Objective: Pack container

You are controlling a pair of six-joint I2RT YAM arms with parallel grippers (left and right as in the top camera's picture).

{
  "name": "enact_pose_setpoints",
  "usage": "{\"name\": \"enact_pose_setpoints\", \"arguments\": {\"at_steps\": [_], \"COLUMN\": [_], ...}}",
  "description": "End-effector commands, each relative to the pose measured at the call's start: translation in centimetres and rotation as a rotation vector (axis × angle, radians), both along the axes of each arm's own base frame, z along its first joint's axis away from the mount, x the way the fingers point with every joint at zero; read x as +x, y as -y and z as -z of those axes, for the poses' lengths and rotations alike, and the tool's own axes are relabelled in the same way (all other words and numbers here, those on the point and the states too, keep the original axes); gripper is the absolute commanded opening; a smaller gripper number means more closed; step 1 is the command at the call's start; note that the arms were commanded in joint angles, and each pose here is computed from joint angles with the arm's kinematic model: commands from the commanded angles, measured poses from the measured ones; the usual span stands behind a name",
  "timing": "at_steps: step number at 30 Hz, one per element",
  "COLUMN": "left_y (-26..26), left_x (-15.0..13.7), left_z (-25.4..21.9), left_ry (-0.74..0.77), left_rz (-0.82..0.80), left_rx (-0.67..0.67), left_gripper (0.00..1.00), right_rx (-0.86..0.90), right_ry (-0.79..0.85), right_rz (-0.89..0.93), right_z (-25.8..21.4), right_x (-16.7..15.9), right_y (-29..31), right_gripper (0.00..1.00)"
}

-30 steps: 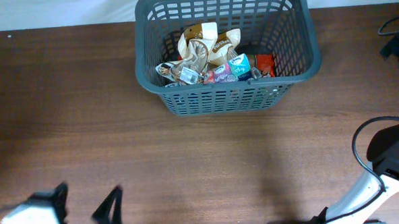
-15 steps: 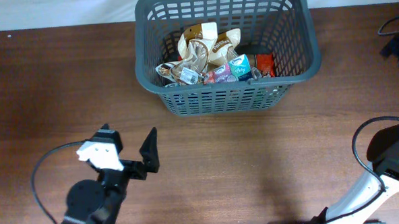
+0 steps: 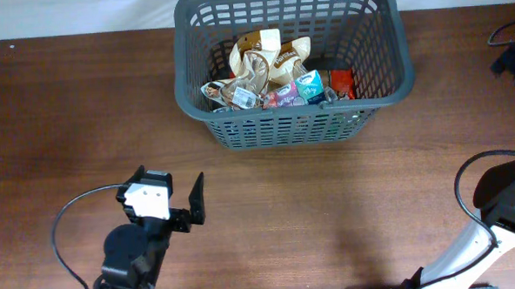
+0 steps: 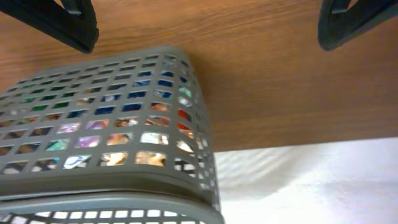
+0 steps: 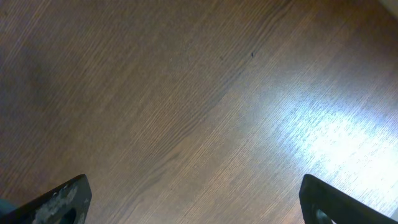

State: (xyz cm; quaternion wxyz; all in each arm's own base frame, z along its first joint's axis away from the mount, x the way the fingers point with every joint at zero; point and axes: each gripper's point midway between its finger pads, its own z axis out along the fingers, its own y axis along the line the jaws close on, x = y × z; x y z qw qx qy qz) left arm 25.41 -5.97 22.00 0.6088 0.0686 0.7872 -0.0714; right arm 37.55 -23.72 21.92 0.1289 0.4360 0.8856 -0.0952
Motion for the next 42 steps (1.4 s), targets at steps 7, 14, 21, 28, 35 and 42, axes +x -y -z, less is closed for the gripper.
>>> {"name": "enact_pose_setpoints", "arguments": {"at_steps": [7, 14, 21, 28, 35, 42], "left_y": [-3.7, -4.5, -4.5, -4.1, -4.2, -4.4], "left_x": [-2.1, -3.1, -2.8, -2.0, -1.6, -1.5], "left_z": [1.2, 0.0, 0.7, 1.8, 2.2, 2.3], "left_ry": [-0.023, 0.050, 0.072, 0.191, 0.248, 0.257], "left_rz": [-0.089, -0.104, -0.107, -0.087, -0.093, -0.106], "left_rx": [0.059, 0.121, 0.124, 0.104, 0.099, 0.105], "left_gripper": [0.99, 0.99, 0.99, 0.99, 0.99, 0.99], "right_rx": [-0.015, -0.015, -0.015, -0.015, -0.015, -0.015], "right_ry": [0.002, 0.002, 0.002, 0.002, 0.002, 0.002], "right_rz": [0.020, 0.020, 0.020, 0.020, 0.020, 0.020], "right_z": [-0.4, -0.4, -0.4, -0.4, -0.4, -0.4], "right_x": [-0.4, -0.4, -0.4, -0.4, -0.4, -0.4], "right_y": [0.3, 0.3, 0.3, 0.3, 0.3, 0.3], "right_gripper": [0.99, 0.99, 0.99, 0.99, 0.99, 0.99]}}
